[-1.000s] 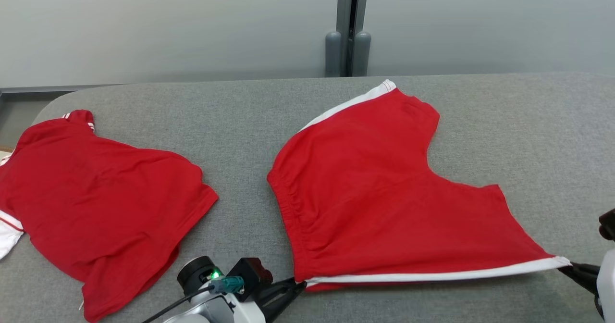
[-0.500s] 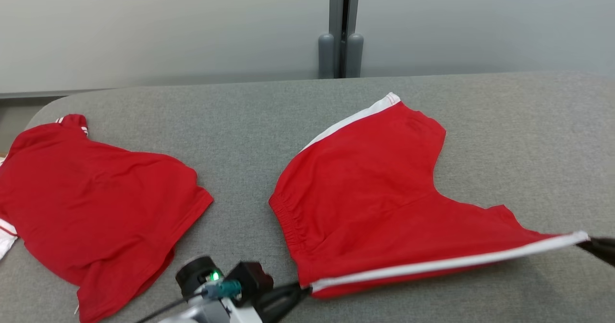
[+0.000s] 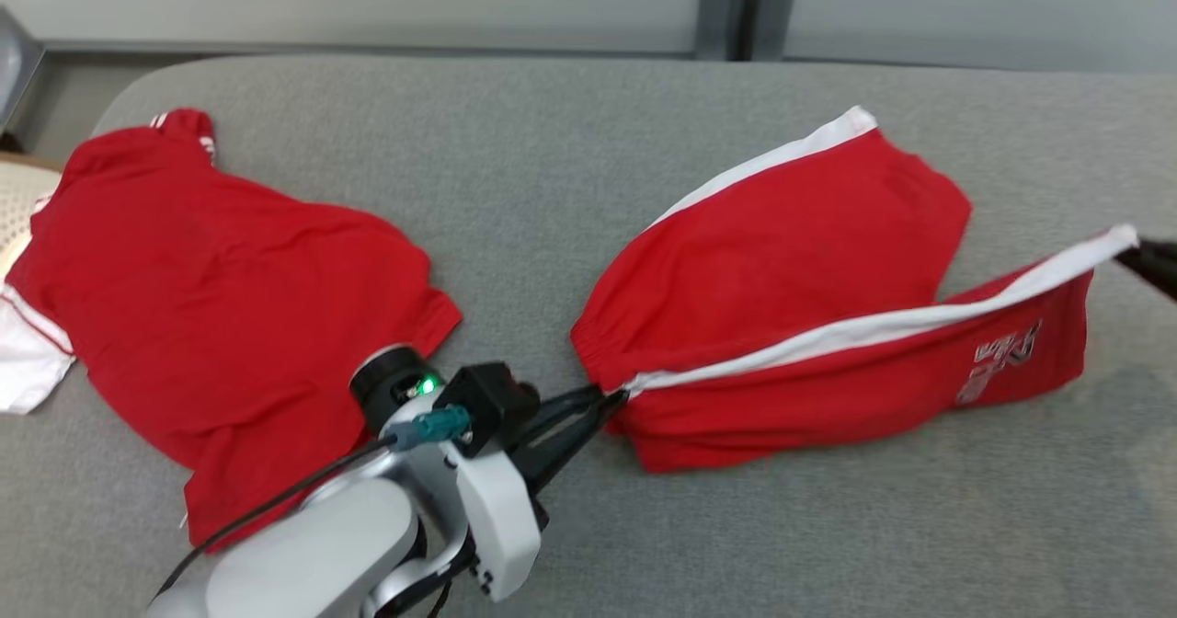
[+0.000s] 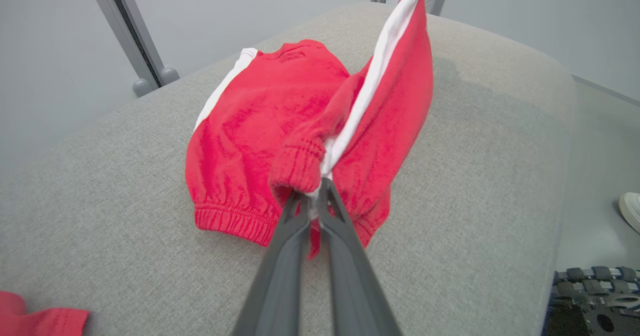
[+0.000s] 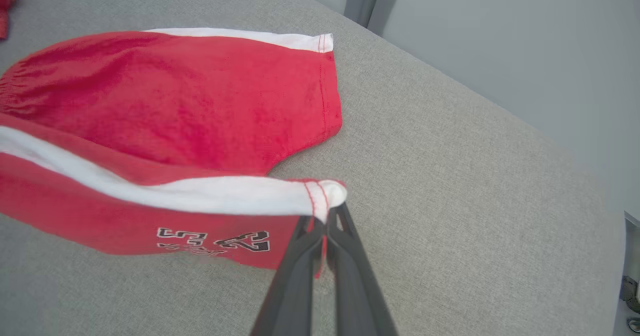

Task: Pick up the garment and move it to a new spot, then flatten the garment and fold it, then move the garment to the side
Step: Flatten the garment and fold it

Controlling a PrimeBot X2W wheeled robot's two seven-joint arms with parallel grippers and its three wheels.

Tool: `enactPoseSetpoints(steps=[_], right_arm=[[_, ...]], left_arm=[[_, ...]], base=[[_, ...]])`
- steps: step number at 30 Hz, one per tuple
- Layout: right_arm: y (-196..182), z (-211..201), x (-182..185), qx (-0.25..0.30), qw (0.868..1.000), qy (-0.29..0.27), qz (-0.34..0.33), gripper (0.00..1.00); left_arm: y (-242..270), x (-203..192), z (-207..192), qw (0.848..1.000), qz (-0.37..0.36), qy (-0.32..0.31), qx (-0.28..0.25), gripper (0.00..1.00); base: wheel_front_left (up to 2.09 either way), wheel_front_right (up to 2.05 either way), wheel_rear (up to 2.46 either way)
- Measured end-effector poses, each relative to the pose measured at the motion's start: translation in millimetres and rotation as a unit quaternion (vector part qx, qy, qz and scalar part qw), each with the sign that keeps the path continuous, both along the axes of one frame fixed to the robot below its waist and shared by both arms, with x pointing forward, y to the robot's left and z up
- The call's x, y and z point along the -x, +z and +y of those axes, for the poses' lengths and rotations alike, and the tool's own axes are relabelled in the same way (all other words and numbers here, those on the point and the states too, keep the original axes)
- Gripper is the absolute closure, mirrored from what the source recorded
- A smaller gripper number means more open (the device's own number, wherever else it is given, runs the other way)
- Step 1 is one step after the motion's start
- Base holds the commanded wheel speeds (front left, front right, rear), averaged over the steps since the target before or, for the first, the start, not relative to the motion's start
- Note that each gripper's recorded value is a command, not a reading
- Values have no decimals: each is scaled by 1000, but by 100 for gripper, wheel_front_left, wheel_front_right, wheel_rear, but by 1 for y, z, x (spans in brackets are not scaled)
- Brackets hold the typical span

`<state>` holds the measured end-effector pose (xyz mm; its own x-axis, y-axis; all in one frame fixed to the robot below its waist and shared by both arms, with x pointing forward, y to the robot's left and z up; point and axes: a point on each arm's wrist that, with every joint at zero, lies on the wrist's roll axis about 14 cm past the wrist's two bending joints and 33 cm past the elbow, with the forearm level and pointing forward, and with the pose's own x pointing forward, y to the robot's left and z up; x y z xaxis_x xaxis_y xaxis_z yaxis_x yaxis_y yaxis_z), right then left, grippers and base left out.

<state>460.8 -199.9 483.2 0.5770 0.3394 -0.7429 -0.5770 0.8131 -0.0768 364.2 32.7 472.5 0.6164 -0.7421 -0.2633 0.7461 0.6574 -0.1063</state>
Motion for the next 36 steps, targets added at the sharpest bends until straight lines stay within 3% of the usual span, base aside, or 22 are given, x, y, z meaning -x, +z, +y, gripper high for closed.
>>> enactPoseSetpoints(steps=[8, 14, 27, 36], right_arm=[[-10, 46, -78, 8, 999, 34, -21, 100], [-34, 68, -111, 12, 999, 44, -17, 100], [-80, 83, -159, 3, 1000, 22, -6, 100], [-95, 98, -172, -19, 999, 27, -15, 100]], left_arm=[[-11, -49, 22, 998, 3, 70, 10, 100], [-25, -66, 32, 995, 14, 100, 13, 100], [-53, -88, 38, 992, 34, 119, 13, 100], [-65, -99, 44, 990, 39, 132, 9, 100]], base=[[0, 0, 0], [0, 0, 0], [0, 0, 0], [0, 0, 0]])
